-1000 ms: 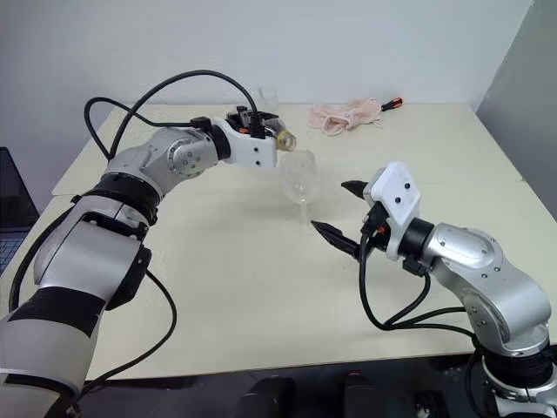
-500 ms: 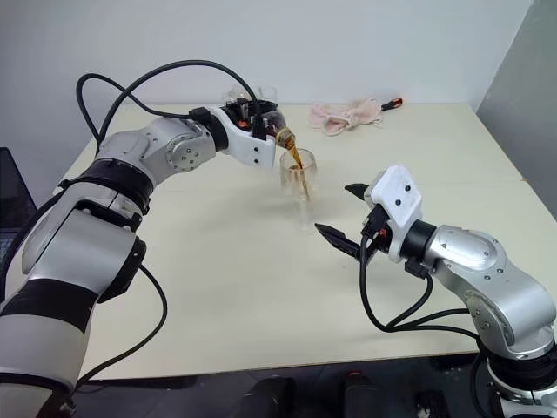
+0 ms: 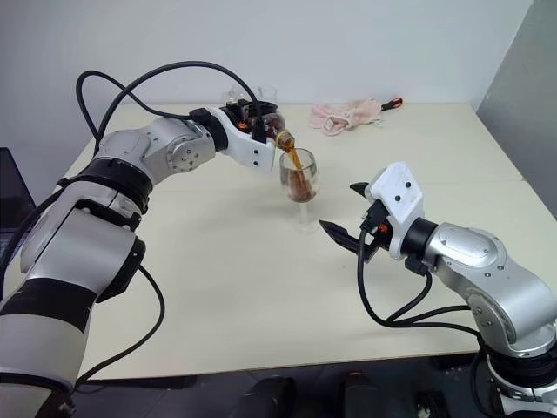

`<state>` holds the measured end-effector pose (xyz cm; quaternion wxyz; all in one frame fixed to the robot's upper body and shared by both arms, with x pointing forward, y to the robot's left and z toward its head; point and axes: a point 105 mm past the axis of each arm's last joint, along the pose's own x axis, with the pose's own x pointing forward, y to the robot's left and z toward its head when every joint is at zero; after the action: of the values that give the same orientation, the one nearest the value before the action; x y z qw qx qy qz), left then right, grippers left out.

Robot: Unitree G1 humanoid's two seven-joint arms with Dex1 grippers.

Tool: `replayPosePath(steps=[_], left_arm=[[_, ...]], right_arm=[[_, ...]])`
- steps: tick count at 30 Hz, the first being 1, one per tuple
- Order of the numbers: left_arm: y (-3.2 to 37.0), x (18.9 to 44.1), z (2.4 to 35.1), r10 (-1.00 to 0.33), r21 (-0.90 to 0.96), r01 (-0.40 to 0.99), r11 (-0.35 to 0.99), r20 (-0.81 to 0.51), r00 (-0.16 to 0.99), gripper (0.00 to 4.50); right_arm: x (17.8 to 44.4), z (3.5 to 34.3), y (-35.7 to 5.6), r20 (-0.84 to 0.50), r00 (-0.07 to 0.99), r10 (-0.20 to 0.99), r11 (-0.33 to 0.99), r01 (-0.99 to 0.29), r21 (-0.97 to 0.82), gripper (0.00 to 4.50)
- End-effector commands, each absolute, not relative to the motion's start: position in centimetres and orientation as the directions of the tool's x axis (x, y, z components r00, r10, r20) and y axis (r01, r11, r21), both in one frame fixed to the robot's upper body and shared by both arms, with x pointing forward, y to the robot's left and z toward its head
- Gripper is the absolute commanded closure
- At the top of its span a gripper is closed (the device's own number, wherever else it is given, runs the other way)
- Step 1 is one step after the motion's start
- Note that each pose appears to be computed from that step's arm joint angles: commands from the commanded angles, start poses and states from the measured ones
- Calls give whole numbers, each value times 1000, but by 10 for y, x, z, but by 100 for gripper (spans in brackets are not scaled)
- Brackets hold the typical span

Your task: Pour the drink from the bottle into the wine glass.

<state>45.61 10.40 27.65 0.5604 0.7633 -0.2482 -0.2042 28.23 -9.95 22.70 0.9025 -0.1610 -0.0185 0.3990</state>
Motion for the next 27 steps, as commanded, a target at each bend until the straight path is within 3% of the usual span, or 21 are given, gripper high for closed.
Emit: replayPosePath(steps=[1,18,19,23,27], left_arm=[[104,454,307,-612,944,-234,-232,45,790,308],[110,455,303,-595,958,-202,-202,44,803,308],[111,456,304,-592,968,-184,-171,49,804,308],[111,455,302,-608,985,52,164,60,792,308],[113,454,295,-628,943,185,277,32,778,308]], right_arm=[[282,236,-105,-62,700,711,648,-687,-328,0],[283,235,-104,-65,698,714,646,-691,-326,0],[283,236,-103,-64,697,714,645,-691,-326,0],[286,237,-100,-57,691,720,640,-694,-330,0],[287,238,-98,-63,678,733,623,-705,-338,0]])
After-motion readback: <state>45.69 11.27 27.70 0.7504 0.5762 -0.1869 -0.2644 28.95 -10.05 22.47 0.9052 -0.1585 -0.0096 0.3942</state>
